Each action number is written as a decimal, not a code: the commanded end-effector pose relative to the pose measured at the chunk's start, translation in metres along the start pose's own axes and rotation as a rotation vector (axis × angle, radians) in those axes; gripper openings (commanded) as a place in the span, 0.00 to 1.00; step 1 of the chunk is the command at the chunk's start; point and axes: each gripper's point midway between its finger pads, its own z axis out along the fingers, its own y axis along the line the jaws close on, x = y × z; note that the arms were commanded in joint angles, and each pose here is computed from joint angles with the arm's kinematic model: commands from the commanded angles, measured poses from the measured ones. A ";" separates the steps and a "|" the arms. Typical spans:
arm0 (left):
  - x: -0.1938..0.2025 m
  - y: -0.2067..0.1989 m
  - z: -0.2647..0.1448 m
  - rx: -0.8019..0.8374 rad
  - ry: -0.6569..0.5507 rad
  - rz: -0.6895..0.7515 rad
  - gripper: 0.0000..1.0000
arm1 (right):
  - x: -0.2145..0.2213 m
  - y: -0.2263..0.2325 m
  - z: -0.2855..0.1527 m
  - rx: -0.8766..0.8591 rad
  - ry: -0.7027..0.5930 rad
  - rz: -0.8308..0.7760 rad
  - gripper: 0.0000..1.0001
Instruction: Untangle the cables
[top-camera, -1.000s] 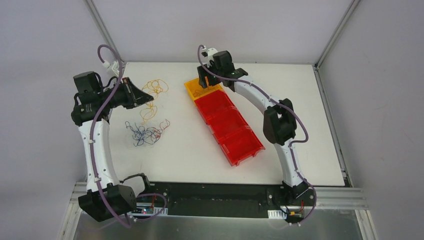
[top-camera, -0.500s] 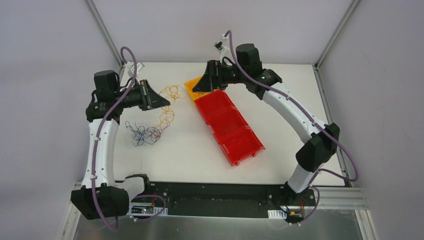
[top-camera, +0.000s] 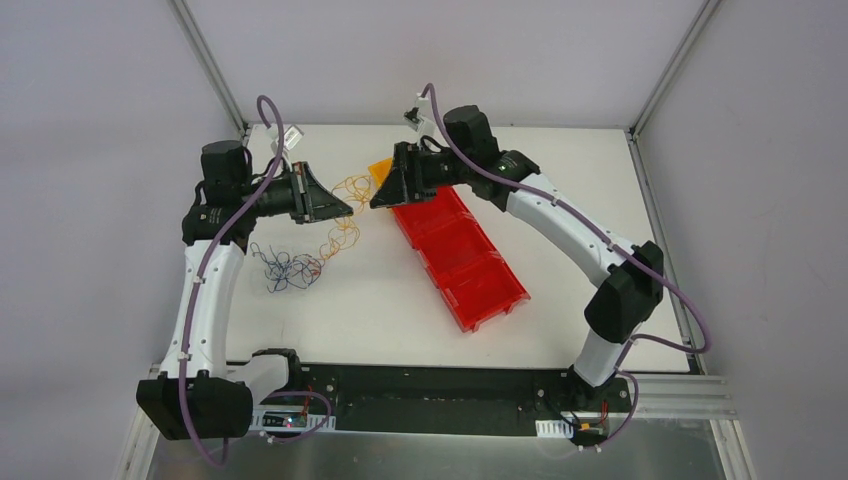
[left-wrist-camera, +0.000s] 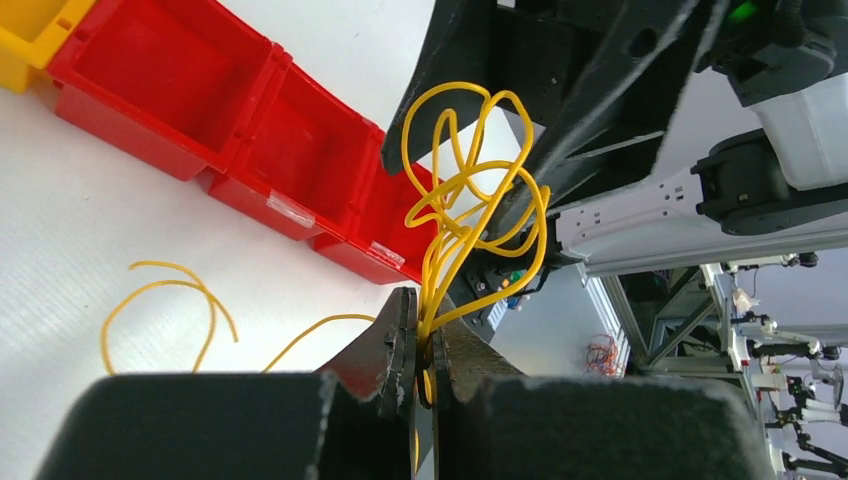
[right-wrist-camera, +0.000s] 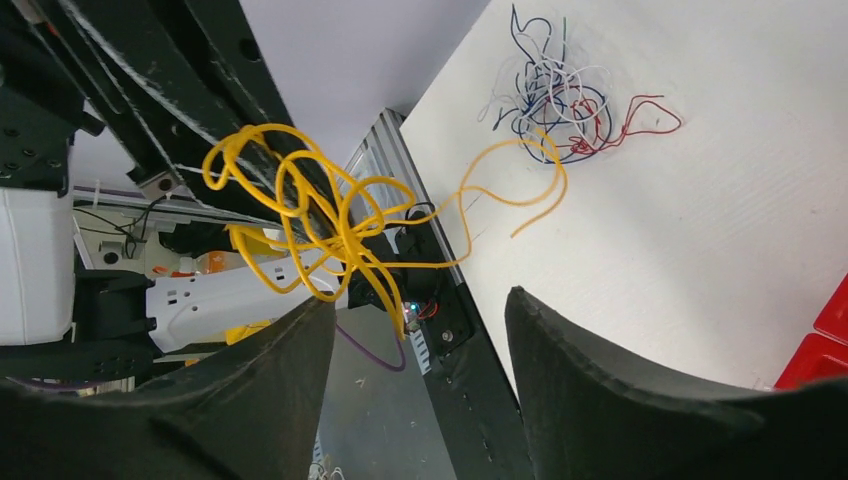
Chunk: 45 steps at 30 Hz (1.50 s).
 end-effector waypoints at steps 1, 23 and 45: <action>0.002 -0.022 -0.003 0.084 0.008 0.040 0.00 | -0.006 0.008 -0.004 -0.006 -0.033 -0.031 0.64; 0.012 -0.032 -0.003 0.109 0.038 0.004 0.28 | -0.009 0.007 -0.026 0.068 -0.113 -0.079 0.00; -0.007 0.001 0.000 -0.100 -0.036 0.146 0.57 | 0.005 0.030 -0.036 -0.032 -0.061 -0.031 0.00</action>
